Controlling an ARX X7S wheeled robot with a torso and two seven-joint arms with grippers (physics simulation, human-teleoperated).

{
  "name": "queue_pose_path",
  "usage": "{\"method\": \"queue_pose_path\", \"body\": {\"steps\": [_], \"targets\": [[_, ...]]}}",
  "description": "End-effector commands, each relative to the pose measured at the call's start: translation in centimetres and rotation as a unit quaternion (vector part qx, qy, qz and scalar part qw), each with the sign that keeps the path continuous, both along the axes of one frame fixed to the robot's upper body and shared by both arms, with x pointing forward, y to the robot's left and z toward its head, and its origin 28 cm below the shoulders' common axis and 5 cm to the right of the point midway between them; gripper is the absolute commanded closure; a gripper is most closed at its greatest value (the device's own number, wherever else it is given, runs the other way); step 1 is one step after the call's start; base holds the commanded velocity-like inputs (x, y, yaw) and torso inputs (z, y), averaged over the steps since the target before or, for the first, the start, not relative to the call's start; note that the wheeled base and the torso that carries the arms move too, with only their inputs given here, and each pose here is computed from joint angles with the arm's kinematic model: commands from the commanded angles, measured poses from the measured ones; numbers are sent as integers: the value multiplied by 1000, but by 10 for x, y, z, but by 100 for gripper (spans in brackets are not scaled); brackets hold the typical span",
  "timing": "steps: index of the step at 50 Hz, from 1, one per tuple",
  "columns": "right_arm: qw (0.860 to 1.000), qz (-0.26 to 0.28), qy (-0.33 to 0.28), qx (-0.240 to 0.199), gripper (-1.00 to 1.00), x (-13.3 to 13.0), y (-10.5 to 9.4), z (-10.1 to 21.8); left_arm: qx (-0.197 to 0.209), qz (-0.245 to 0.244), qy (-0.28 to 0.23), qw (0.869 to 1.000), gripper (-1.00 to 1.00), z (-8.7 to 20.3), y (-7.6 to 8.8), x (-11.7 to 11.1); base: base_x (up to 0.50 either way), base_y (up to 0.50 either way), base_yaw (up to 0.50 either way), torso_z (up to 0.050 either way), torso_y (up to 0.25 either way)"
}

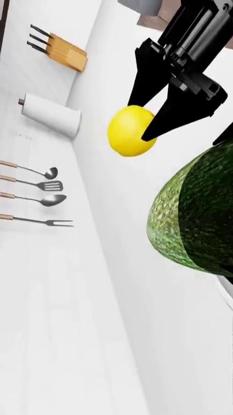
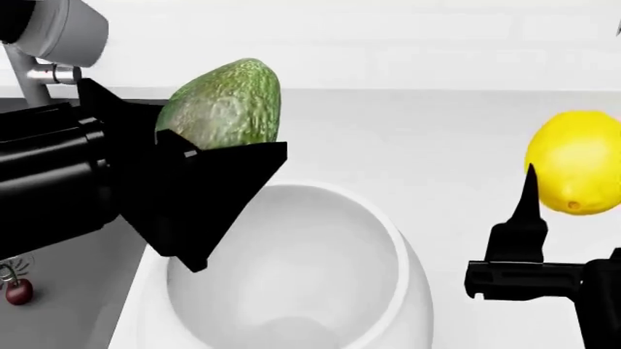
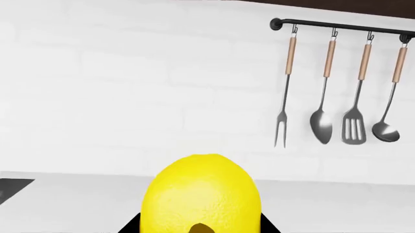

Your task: There is a mixed pile of frozen fruits and vegetables on the counter. Locate all the frozen vegetables and place the items in a bowl on the counter. Take all the frozen fruits and defrost them in a running sink.

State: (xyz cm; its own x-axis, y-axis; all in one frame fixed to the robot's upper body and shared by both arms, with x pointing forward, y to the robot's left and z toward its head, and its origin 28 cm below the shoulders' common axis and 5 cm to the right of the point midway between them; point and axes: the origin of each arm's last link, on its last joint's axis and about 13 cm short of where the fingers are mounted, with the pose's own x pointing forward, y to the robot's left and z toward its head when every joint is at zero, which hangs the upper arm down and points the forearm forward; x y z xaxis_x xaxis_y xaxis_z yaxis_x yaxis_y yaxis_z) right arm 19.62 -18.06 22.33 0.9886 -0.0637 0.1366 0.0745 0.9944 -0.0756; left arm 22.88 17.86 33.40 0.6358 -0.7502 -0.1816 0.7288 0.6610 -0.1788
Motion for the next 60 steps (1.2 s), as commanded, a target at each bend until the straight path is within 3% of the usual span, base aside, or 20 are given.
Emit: {"method": "queue_pose_path", "body": {"steps": [1, 12, 38, 53, 54, 60], "targets": [[1000, -2, -12, -3, 100, 2, -3, 1, -24, 1, 19, 1000, 100, -3, -9, 17, 0, 0, 0, 0, 0], [1000, -16, -25, 1, 100, 1, -10, 10, -2, 1, 32, 999, 100, -12, -18, 35, 0, 0, 0, 1, 1], [1000, -20, -19, 6, 100, 0, -12, 4, 35, -18, 58, 998, 100, -41, -34, 39, 0, 0, 0, 0, 0], [1000, -24, -14, 5, 100, -1, -14, 1, 44, -24, 52, 997, 100, -39, -34, 37, 0, 0, 0, 0, 0], [1000, -24, -14, 5, 100, -2, -14, 1, 46, -23, 49, 997, -100, -39, -34, 37, 0, 0, 0, 0, 0], [1000, -23, -11, 4, 100, -1, -14, 0, 46, -25, 48, 997, -100, -37, -35, 36, 0, 0, 0, 0, 0]]}}
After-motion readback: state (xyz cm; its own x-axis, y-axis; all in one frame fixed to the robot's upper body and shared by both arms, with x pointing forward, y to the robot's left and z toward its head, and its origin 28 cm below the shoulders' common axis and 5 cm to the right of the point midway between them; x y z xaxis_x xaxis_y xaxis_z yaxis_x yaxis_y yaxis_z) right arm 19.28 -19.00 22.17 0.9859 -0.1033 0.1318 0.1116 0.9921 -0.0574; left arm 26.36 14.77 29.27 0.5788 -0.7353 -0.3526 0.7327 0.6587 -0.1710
